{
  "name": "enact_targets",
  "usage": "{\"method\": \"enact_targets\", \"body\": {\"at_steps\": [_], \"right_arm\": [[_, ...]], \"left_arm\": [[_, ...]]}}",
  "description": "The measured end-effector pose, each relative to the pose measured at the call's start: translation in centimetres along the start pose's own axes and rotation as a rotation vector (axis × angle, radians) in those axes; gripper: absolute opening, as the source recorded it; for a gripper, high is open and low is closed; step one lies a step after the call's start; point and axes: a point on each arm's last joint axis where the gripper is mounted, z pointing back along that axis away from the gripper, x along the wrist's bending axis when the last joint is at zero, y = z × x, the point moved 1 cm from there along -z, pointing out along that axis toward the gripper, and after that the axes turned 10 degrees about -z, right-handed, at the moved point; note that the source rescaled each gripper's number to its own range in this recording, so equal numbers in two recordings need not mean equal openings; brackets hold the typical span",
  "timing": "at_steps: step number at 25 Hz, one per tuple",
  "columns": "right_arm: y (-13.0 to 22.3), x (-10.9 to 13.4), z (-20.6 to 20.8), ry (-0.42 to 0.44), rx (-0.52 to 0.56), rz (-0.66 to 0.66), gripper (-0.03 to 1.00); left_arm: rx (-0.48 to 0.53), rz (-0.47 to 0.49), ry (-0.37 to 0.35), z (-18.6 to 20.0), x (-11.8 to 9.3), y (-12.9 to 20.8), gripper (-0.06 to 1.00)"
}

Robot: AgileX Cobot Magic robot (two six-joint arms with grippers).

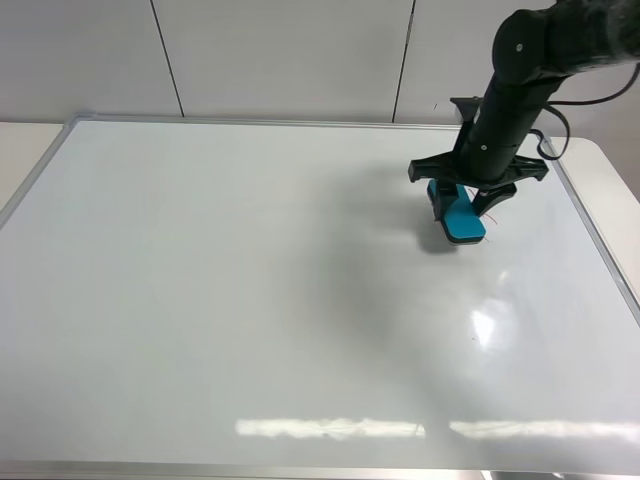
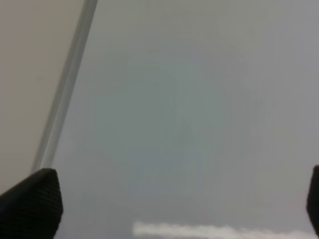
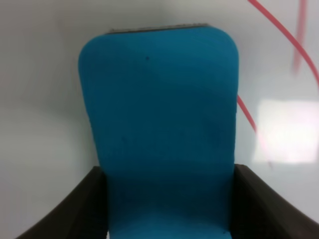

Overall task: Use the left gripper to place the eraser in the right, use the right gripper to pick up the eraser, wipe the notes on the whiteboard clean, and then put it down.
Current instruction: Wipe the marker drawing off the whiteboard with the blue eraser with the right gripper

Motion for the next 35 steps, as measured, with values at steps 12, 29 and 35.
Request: {"method": "enact_targets", "body": {"at_steps": [12,29,35], "right_arm": [[-2.6,4.2,-4.8,0.004,0.042,0.084,0.05],[-6.5,-8.8,-4.3,0.123,0.029,-0.078,0.05],[-6.4,-8.1,-4.3,0.170,0.027,-0.007,0.05]], "left_arm": [[0.000,0.000,0.001,0.0,0.0,0.0,1.00],[0.000,0.000,0.001,0.0,0.0,0.0,1.00],[0.000,0.000,0.001,0.0,0.0,0.0,1.00]]}}
